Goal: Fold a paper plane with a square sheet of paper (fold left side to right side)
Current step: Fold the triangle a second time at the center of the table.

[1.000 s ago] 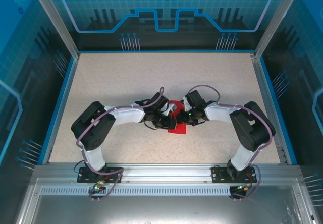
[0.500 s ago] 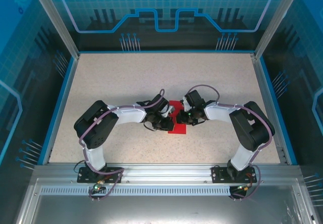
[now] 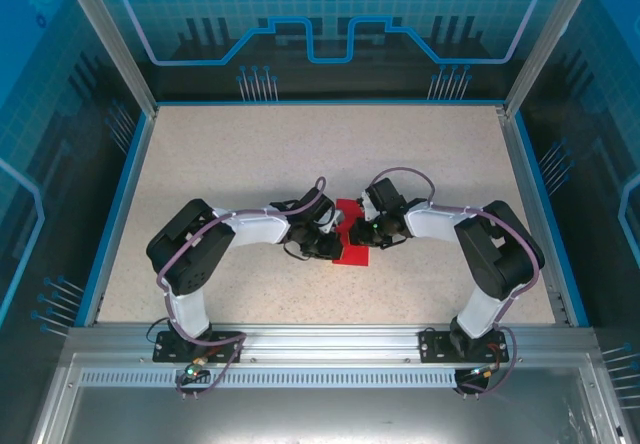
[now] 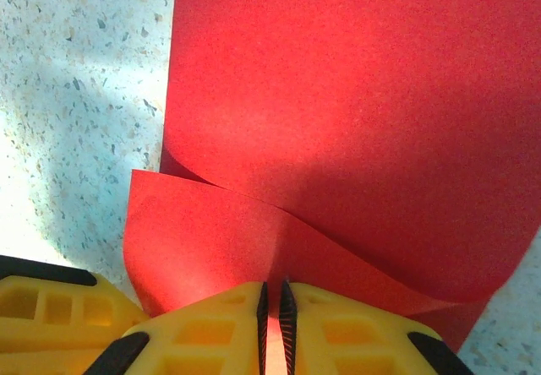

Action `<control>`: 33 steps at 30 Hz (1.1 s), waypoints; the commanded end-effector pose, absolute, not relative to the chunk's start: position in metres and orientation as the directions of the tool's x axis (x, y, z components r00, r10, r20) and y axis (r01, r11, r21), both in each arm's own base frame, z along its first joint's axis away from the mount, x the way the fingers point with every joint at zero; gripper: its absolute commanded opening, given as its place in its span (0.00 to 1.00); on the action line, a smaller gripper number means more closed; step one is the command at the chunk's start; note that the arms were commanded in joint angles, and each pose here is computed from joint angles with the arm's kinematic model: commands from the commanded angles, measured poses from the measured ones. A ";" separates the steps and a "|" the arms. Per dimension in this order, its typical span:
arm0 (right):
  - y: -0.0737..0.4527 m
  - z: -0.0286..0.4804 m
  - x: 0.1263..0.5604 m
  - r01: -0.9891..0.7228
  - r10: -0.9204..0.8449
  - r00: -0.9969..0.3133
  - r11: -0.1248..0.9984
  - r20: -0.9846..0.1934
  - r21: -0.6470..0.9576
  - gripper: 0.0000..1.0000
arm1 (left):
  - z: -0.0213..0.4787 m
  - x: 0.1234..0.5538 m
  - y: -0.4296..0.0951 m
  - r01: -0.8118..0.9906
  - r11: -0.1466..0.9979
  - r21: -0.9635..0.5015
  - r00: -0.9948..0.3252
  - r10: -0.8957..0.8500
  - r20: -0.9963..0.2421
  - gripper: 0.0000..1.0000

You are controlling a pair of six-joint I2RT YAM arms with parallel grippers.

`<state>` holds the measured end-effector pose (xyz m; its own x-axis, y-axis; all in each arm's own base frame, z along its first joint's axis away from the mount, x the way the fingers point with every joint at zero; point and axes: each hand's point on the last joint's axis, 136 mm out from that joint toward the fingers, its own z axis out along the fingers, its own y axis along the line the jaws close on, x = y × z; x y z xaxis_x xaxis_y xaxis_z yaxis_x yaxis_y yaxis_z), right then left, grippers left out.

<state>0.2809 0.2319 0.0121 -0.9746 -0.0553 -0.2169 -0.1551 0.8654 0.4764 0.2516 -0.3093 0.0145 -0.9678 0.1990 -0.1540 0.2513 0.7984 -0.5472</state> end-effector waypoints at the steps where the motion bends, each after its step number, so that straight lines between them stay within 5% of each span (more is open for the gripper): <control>1: 0.224 -0.004 0.264 -0.155 -0.094 -0.983 0.887 -0.159 0.435 0.16 | -0.009 0.233 -0.290 0.233 0.839 -0.491 -0.972 0.218 -0.089 0.06; 16: 0.254 0.047 0.252 -0.283 -0.121 -0.947 0.747 -0.297 0.602 0.10 | -0.022 0.219 -0.285 0.201 0.833 -0.516 -0.978 0.201 -0.056 0.00; 33: 0.251 0.007 0.259 -0.248 -0.161 -0.963 0.843 -0.215 0.477 0.11 | -0.024 0.220 -0.282 0.195 0.844 -0.499 -0.980 0.194 -0.054 0.00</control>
<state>0.2598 0.2552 0.0159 -0.9646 -0.1341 -0.2272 -0.2394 0.8068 0.5401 0.2505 -0.3093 0.0133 -0.9631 0.1829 -0.1975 0.2654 0.7679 -0.5831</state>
